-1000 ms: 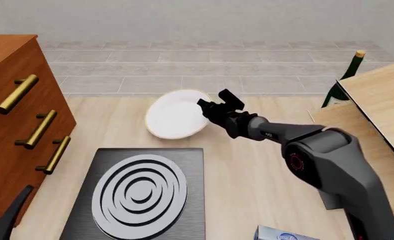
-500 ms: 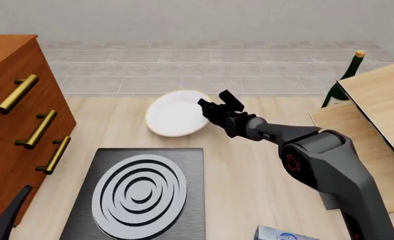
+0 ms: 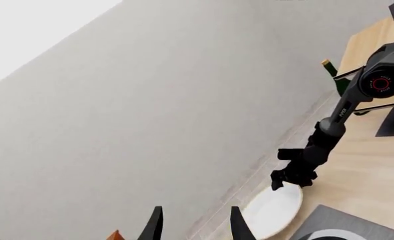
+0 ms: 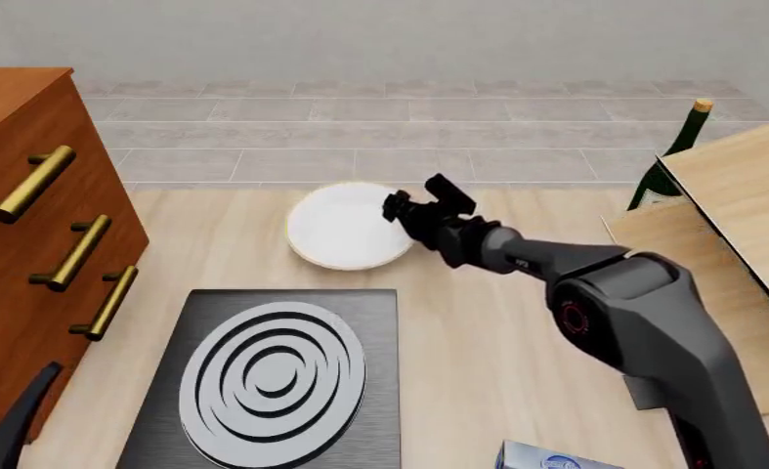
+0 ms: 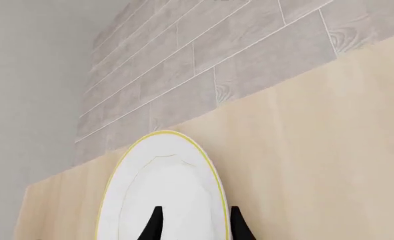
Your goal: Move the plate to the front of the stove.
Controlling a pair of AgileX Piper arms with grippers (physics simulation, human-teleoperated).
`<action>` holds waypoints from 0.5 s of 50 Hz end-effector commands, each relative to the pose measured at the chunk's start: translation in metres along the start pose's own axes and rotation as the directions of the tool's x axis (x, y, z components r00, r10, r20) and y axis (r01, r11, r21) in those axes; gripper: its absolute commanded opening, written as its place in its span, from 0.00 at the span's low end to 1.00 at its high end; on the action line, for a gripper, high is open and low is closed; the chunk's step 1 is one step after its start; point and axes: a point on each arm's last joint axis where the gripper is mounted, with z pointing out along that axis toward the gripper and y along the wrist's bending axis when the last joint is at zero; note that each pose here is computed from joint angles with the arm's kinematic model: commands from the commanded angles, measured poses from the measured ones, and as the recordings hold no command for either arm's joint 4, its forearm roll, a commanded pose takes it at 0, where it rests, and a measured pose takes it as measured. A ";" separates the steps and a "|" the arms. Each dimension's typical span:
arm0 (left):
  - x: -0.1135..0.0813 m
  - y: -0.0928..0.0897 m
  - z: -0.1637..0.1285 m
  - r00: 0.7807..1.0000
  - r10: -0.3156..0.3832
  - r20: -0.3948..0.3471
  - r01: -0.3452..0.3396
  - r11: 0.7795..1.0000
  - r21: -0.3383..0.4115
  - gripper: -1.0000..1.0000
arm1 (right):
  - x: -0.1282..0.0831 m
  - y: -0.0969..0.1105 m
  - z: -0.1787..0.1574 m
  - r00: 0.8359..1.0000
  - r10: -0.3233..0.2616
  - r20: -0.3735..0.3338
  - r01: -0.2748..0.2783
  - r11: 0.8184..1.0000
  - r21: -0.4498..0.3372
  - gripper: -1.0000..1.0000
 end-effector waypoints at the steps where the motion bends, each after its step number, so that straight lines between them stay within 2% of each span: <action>1: 0.000 0.000 0.000 1.000 -0.002 0.003 0.002 1.000 -0.001 1.00 | -0.014 0.000 -0.005 0.999 -0.044 0.004 0.044 0.999 0.019 1.00; 5: -0.001 0.001 0.000 1.000 -0.008 0.006 0.008 1.000 -0.004 1.00 | -0.035 -0.007 -0.008 0.996 -0.092 0.007 0.092 0.994 0.057 1.00; 6: -0.001 0.001 0.000 1.000 -0.009 0.008 0.009 1.000 -0.003 1.00 | -0.049 -0.009 -0.010 0.990 -0.143 0.006 0.143 0.987 0.079 1.00; 8: -0.001 0.001 0.000 1.000 -0.013 0.011 0.013 1.000 -0.003 1.00 | -0.054 -0.008 -0.011 0.986 -0.164 0.001 0.164 0.983 0.088 1.00; 10: 0.000 0.000 0.000 1.000 -0.012 0.012 0.012 1.000 -0.001 1.00 | -0.067 -0.010 -0.015 0.978 -0.210 0.000 0.209 0.972 0.105 1.00; 11: 0.000 0.000 0.000 1.000 -0.013 0.013 0.013 1.000 -0.001 1.00 | -0.065 -0.011 -0.015 0.981 -0.195 -0.001 0.194 0.975 0.106 1.00; 12: 0.000 0.000 0.000 1.000 -0.016 0.016 0.016 1.000 0.000 1.00 | -0.076 -0.013 -0.018 0.975 -0.221 0.001 0.220 0.968 0.120 1.00; 14: 0.000 0.000 0.000 1.000 -0.018 0.017 0.018 1.000 0.000 1.00 | -0.077 -0.014 -0.020 0.976 -0.217 0.002 0.215 0.969 0.123 1.00; 16: 0.000 0.000 0.000 1.000 -0.019 0.018 0.019 1.000 0.000 1.00 | -0.090 -0.020 -0.025 0.970 -0.244 0.008 0.241 0.960 0.141 1.00; 18: -0.001 0.000 0.000 1.000 -0.021 0.018 0.021 1.000 0.000 1.00 | -0.088 -0.017 -0.025 0.972 -0.237 0.008 0.233 0.963 0.135 1.00; 25: -0.001 0.001 0.000 1.000 -0.020 0.018 0.020 1.000 -0.004 1.00 | -0.101 -0.018 -0.034 0.963 -0.270 0.023 0.264 0.954 0.145 1.00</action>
